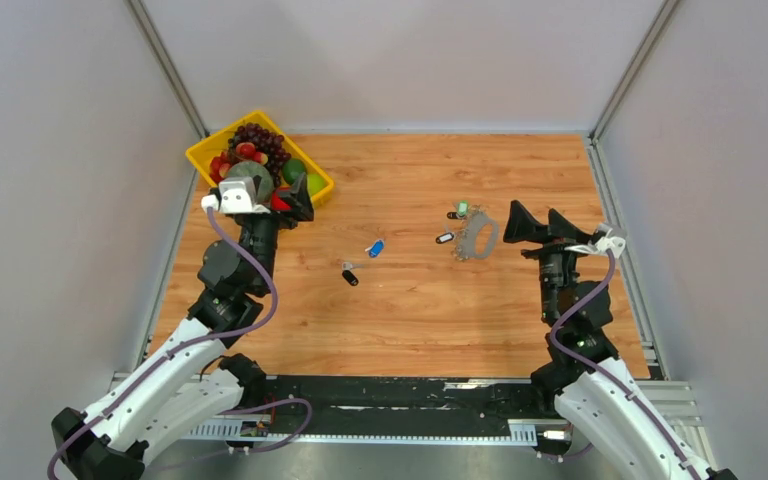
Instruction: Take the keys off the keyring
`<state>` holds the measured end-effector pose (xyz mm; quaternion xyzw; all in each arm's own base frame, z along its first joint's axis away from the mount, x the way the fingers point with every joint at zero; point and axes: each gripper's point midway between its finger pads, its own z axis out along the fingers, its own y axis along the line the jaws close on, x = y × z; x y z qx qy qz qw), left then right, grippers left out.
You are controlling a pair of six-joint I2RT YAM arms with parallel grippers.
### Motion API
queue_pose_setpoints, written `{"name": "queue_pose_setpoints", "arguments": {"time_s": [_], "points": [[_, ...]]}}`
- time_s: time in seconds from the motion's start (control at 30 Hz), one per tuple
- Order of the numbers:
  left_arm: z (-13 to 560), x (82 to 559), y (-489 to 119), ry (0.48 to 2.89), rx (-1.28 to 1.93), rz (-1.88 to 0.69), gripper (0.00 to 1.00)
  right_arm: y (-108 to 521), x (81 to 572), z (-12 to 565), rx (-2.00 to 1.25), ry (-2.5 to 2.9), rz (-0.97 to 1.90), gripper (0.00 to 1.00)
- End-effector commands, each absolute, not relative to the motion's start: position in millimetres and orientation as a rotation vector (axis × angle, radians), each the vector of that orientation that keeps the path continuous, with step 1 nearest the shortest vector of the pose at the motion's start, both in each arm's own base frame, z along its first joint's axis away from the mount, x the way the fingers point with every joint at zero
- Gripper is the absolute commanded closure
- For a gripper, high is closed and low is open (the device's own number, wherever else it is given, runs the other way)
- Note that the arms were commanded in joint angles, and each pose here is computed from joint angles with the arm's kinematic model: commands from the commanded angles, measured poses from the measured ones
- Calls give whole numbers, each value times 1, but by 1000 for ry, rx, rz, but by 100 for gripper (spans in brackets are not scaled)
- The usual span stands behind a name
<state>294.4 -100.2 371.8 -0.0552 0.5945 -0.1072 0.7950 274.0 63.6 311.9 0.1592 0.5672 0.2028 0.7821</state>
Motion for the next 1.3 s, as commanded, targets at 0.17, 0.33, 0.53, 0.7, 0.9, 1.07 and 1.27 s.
{"name": "queue_pose_setpoints", "arguments": {"time_s": [0.17, 0.33, 0.53, 0.7, 0.9, 1.07, 1.27], "points": [[380, 286, -102, 1213, -32, -212, 0, 54, 275, 311, 406, 1214, 418, 0], [375, 277, -129, 1216, 247, -205, 0, 55, 281, 306, 412, 1246, 395, 0], [354, 283, -141, 1296, 338, -191, 0, 52, 298, 277, 501, 1306, 357, 0], [341, 294, -136, 1379, 312, -134, 0, 59, 337, 240, 508, 1558, 212, 13], [337, 295, -140, 1401, 335, -142, 0, 82, 384, 180, 487, 1879, 237, 30], [335, 293, -142, 1401, 355, -146, 0, 95, 400, 150, 442, 1996, 239, 54], [333, 294, -141, 1409, 360, -140, 0, 118, 409, 110, 381, 2156, 292, 60]]}}
